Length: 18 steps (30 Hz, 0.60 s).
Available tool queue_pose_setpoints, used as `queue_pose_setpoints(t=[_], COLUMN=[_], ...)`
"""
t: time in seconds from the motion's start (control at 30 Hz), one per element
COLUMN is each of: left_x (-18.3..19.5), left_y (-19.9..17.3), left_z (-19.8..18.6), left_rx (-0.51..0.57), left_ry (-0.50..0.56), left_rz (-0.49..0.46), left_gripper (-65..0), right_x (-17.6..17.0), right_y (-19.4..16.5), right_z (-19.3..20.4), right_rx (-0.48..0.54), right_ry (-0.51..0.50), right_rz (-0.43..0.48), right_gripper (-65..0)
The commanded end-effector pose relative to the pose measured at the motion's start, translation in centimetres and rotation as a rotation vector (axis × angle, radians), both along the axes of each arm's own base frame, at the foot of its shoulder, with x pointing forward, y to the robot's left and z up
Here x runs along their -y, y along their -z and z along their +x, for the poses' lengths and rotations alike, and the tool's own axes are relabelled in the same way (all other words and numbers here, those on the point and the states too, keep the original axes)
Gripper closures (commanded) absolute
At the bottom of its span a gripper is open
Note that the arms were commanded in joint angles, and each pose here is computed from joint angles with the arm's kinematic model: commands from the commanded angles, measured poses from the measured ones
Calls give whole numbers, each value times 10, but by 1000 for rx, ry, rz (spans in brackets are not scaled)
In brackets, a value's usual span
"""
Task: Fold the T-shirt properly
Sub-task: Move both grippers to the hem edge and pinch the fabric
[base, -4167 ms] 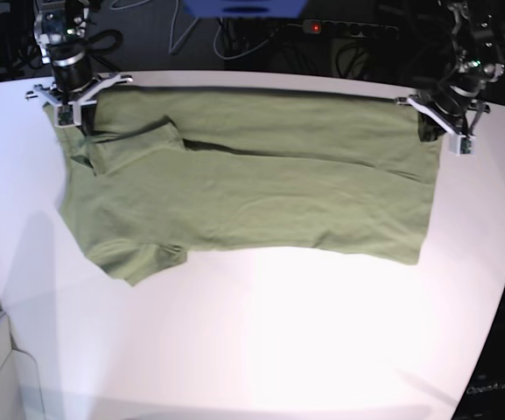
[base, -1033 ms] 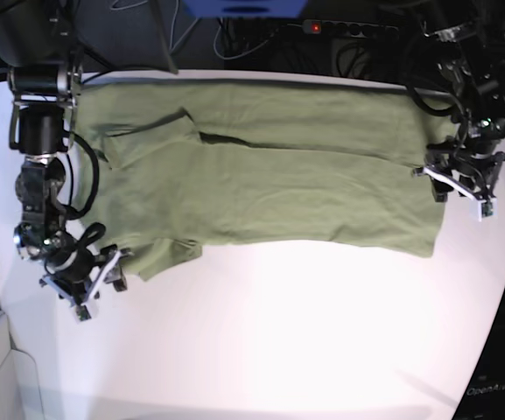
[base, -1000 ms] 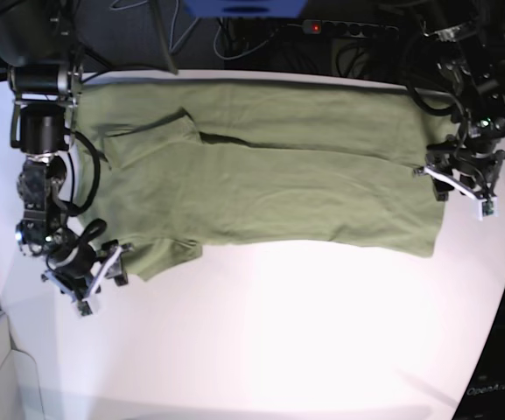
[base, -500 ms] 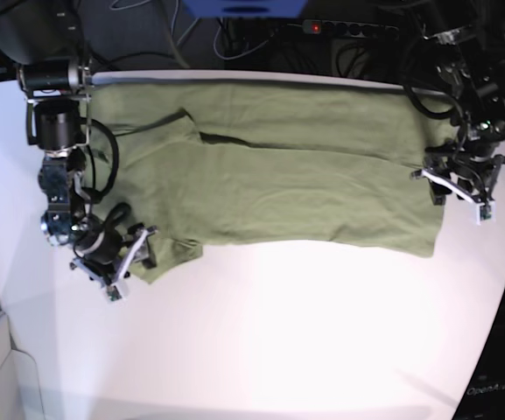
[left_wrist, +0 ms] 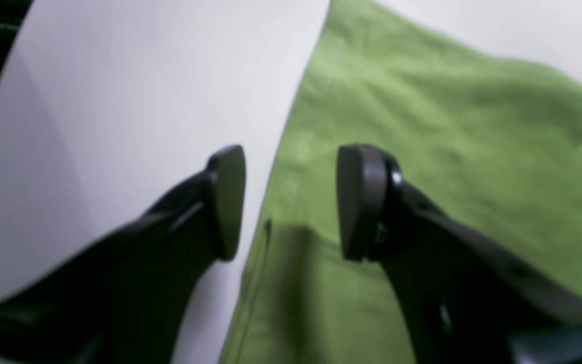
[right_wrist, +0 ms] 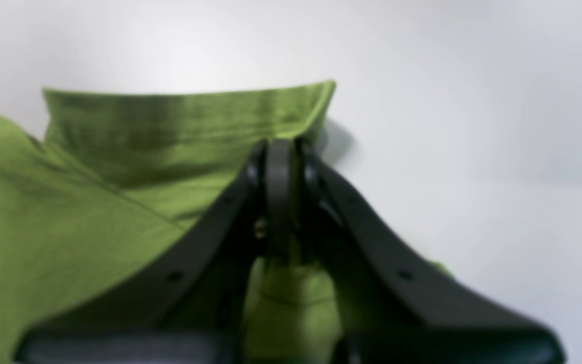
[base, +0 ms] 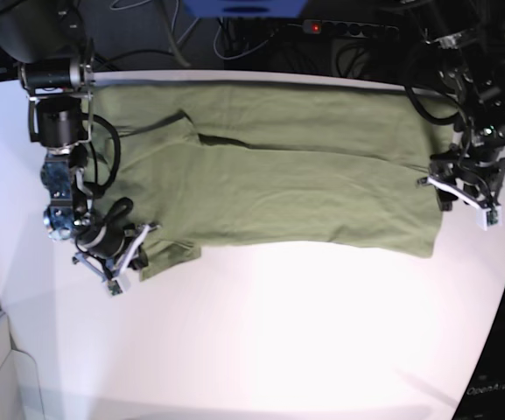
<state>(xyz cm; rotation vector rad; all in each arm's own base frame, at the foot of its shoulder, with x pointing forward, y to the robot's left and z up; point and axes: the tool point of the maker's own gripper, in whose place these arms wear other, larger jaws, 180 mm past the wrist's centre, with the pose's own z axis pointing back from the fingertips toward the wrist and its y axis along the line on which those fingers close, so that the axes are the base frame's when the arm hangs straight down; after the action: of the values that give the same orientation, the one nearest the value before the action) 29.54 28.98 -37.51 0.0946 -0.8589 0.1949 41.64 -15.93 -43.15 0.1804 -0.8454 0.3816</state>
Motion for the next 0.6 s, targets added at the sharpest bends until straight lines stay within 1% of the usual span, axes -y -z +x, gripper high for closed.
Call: queue_pose_setpoints(t=[0.0, 0.2, 0.23, 0.33, 0.37, 0.47, 0.57], left_x=[-7, -19, -22, -28, -28, -33, -25], left_y=[-22, -43, -43, -36, -34, -32, -21], left_z=[14, 37, 40, 52, 56, 67, 85], left_rx=[71, 124, 120, 107, 106, 104, 72], left_ry=[8, 9, 9, -5, -5, -13, 11], left_rz=[31, 55, 56, 32, 20, 4, -27], left_gripper=[-287, -289, -299, -391, -411, -412, -412], right_x=[4, 9, 10, 11, 11, 12, 12], right_y=[-23, -22, -22, -22, -22, -18, -17], right_z=[17, 17, 17, 17, 16, 12, 11], right_rx=[68, 65, 65, 63, 62, 56, 53], right_ry=[-1, 0, 1, 2, 2, 1, 2], right_rz=[8, -4, -5, -9, -9, -9, -9], right_gripper=[-12, -12, -12, -12, -12, -12, -13])
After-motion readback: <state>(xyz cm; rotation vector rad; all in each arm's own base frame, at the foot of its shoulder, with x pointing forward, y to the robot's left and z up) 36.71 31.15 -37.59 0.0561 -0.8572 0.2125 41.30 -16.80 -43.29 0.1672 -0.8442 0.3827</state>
